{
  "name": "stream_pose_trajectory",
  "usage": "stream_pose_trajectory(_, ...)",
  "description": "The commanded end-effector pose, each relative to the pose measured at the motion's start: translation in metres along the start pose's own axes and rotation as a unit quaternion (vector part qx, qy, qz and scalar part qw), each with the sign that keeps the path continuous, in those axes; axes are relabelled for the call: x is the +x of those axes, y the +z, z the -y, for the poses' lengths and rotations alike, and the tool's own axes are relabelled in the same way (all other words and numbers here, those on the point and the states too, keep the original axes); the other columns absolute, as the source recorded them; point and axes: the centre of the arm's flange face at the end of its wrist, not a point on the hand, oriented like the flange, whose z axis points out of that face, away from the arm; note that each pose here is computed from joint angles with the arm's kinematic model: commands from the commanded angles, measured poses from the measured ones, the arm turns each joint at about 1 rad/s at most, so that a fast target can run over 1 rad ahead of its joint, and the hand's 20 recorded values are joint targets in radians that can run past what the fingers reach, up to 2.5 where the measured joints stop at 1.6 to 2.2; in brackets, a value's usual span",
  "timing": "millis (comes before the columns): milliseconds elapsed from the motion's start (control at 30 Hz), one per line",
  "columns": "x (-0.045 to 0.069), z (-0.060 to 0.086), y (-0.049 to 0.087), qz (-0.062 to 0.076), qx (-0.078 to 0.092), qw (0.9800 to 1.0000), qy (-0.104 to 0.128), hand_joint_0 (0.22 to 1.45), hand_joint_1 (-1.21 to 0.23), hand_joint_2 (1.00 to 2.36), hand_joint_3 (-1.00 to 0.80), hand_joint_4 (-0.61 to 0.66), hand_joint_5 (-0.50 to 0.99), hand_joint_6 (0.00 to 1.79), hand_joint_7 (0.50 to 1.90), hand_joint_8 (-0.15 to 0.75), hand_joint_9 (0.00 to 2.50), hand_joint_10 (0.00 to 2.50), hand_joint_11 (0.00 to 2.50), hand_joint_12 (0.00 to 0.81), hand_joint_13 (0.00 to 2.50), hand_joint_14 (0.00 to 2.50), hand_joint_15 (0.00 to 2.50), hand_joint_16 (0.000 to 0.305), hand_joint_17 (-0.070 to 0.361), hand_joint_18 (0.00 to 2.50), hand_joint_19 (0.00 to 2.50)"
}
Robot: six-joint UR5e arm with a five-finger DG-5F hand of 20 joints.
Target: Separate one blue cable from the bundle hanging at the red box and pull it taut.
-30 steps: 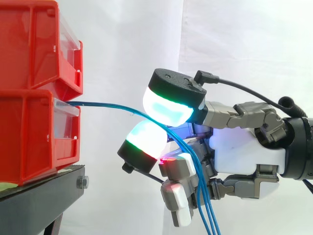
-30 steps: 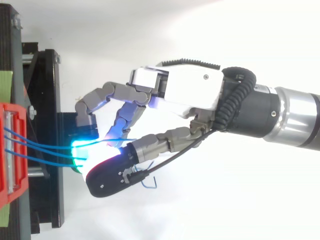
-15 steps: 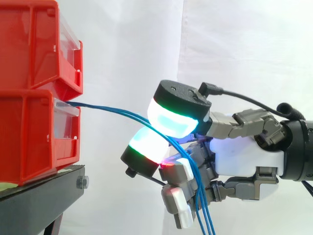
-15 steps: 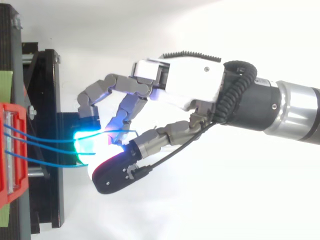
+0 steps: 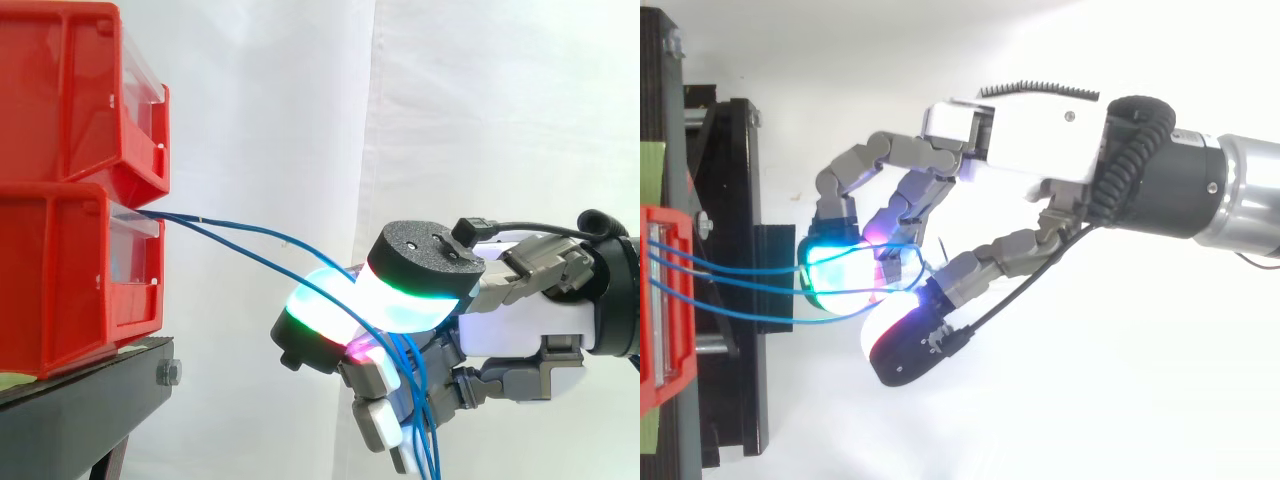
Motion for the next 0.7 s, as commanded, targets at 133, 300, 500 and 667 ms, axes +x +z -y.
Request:
stream_pose_trajectory(133,-0.0022,-0.0016,-0.0004,0.002,0.000,1.0000,-0.002,0.50,-0.82,1.00,-0.50,0.14,-0.22,0.85,0.99,0.332,0.99,0.02,1.00,0.413,0.94,0.02,0.73,0.050,0.112,0.93,0.68)
stream_pose_trajectory(300,-0.0034,-0.0016,-0.0002,0.002,-0.001,1.0000,-0.004,0.58,-0.54,1.00,-0.50,0.12,-0.20,0.83,1.02,0.324,1.05,0.02,0.99,0.385,0.94,0.03,0.74,0.046,0.103,0.92,0.71)
stream_pose_trajectory(500,-0.0034,-0.0014,-0.0003,0.002,0.000,1.0000,-0.003,0.63,-0.58,1.01,-0.38,0.10,-0.20,0.83,1.06,0.325,1.07,0.02,1.00,0.381,0.95,0.02,0.74,0.045,0.101,0.91,0.71)
stream_pose_trajectory(667,-0.0036,-0.0033,-0.0001,0.003,-0.002,1.0000,-0.003,0.64,-0.76,1.02,-0.23,0.11,-0.21,0.85,1.09,0.328,1.04,0.02,1.01,0.386,0.93,0.02,0.75,0.046,0.102,0.91,0.71)
